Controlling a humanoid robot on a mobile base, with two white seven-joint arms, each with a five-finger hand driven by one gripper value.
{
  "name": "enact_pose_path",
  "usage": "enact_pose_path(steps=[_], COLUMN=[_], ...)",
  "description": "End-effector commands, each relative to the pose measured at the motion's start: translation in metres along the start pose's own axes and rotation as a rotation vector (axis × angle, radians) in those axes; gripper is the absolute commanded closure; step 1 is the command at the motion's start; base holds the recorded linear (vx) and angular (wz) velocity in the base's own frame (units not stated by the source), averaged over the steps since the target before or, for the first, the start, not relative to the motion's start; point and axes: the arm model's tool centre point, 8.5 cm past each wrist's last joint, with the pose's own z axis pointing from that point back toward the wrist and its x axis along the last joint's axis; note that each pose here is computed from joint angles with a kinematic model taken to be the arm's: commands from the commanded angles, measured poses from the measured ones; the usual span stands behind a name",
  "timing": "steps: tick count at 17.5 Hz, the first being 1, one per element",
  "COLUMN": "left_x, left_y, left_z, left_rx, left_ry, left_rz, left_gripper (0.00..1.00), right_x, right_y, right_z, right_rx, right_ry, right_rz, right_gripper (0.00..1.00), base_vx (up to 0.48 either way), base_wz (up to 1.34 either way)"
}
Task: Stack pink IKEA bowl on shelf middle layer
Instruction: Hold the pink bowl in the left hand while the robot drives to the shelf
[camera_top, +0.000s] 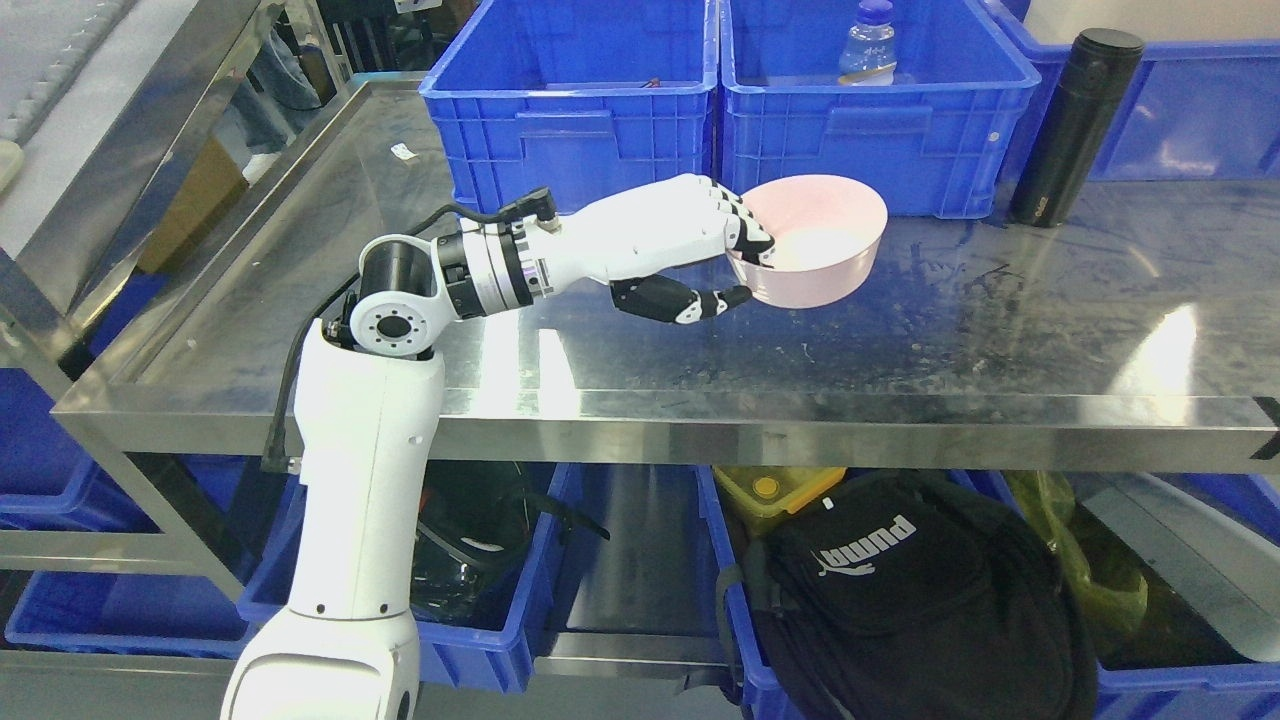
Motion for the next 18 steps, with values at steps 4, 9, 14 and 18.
enact_pose_path(steps=[4, 9, 14, 18], left_x=[0.007, 0.007, 0.008, 0.011], left_y=[0.009, 0.004, -0.002, 0.010], left_z=[0.018, 0.021, 0.021, 0.020], left_rx=[0.036, 0.024, 0.022, 0.031], left_ry=[0.033, 0.042, 0.042, 0.036], left_rz=[-0.052, -0.047, -0.038, -0.071], left_gripper=[1.00, 1.00, 0.99, 0.99], right_x=[-0.009, -0.009, -0.009, -0.009], right_y=[-0.010, -0.010, -0.010, -0.010], right_z=[0.000, 0.000, 0.000, 0.000], right_rx=[-0.016, -0.016, -0.016, -0.016], right_ry=[0.006, 0.006, 0.006, 0.006], right_rz=[0.002, 0.002, 0.002, 0.002], right_gripper=[0.00, 0.00, 0.00, 0.00], base_vx=[0.000, 0.000, 0.000, -0.004], base_wz=[0.00, 0.00, 0.00, 0.02])
